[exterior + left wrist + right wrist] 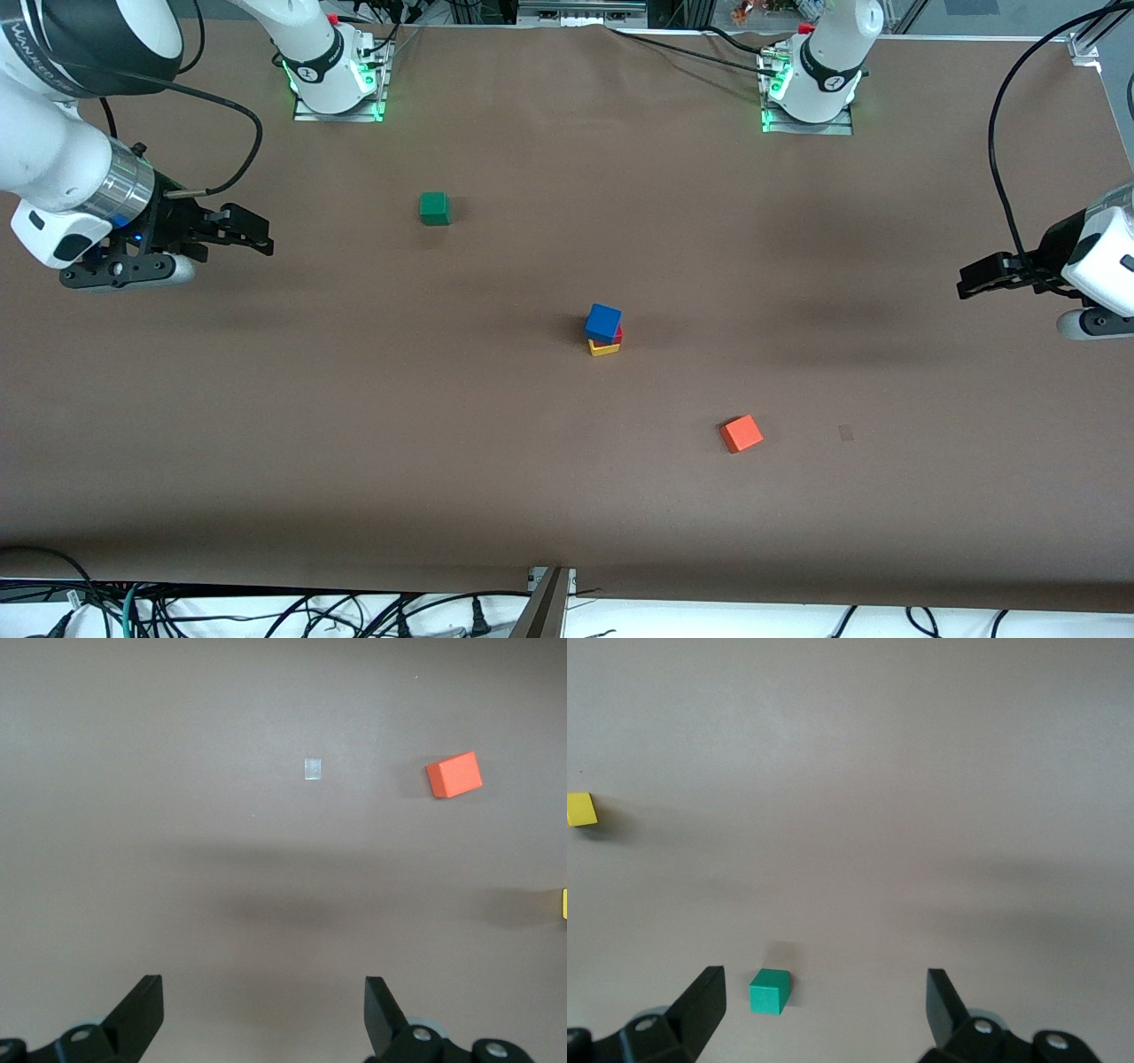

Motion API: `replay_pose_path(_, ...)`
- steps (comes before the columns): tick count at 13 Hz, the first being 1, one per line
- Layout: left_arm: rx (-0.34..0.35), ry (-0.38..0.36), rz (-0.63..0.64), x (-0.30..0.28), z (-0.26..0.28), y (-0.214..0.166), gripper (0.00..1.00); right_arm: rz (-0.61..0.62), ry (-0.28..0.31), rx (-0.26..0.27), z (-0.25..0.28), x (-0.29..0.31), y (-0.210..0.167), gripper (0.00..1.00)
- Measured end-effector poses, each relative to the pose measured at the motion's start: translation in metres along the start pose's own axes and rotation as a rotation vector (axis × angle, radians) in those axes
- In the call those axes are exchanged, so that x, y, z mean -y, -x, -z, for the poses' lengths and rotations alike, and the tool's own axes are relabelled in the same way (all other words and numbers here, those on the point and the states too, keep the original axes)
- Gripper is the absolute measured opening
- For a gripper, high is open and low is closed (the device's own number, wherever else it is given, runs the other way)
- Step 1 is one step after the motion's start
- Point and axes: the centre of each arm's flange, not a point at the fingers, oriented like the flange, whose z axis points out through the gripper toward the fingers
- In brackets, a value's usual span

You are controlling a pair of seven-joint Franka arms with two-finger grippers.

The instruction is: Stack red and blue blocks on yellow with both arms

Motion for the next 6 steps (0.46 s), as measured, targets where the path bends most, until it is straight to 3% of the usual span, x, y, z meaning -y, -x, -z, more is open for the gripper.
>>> replay_pose_path(6, 0.0, 0.0, 0.003, 0.0017, 0.0, -0.0001, 1.0, 0.0, 0.001, 0.003, -0.002, -0.0001, -0.0008, 1.0)
